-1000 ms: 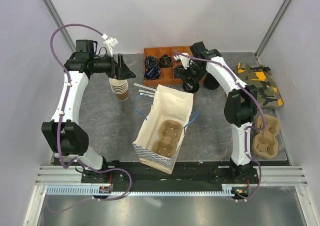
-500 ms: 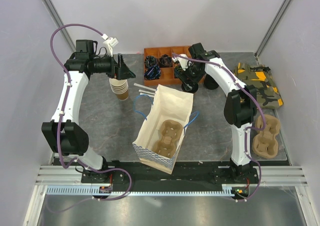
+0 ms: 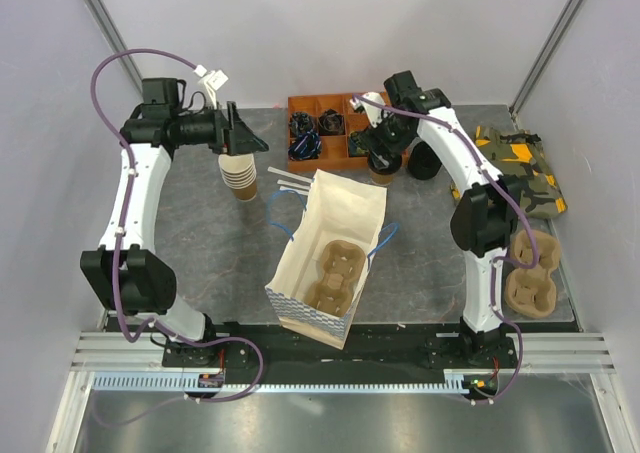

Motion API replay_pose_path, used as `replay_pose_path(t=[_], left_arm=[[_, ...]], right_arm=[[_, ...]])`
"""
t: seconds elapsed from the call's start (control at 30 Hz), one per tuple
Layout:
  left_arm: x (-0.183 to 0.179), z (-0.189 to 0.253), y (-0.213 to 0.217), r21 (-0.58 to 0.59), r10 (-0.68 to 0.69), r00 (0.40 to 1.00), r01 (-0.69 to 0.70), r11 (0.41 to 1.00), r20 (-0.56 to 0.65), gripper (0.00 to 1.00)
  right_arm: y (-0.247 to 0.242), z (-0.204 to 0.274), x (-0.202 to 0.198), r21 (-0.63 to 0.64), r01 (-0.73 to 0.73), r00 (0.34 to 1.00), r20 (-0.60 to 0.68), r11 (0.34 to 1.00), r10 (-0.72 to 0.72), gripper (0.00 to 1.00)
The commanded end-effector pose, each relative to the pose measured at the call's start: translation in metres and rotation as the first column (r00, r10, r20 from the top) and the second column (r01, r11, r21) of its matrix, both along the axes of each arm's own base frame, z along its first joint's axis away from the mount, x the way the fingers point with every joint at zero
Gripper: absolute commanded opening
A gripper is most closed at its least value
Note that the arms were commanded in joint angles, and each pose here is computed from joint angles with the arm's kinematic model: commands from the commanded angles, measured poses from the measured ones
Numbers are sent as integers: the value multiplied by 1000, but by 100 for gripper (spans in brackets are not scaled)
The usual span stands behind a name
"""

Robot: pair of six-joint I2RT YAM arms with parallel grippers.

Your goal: Pack the takeout coffee

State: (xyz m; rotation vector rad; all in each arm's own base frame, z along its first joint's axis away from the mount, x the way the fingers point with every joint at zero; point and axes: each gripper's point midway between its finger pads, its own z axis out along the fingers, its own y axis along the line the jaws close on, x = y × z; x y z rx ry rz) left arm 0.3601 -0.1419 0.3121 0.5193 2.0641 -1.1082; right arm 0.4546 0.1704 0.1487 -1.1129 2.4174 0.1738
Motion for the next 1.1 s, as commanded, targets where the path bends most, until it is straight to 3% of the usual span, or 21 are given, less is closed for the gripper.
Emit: replay_pose_path(t=[0.0,0.13,0.27,0.53,0.57,0.7,0.87,1.07], left_arm=[[-24,65,11,-172,4,1000,-2,985,9,86],[-58,81,9,-210,-56,997,67,975,59,86],[-101,67,4,-163,-106,983,131,978,150,88],[-158,46,-1,-109,-161,968,184,977,190,90],[-165,43,0,-74,-177,954,200,977,241,91],[-185,27,-3,-49,-198,952,215,975,232,92],[-189,0,-10,-48,-150,978,158,986,148,88],[-193,-3,-34,-92,-123,986,134,987,111,88]], right_arm=[[-14,100,4,75,56,981,183,996,-69,42],[-20,162,-10,121,52,950,301,991,-87,43],[-18,217,-29,192,26,912,397,981,-102,42],[29,294,-107,258,-185,837,548,948,14,41],[34,297,-117,254,-208,829,558,945,33,41],[59,300,-159,261,-292,825,556,920,104,41],[72,289,-196,264,-354,843,506,897,184,40],[89,280,-238,227,-467,817,480,855,320,40]])
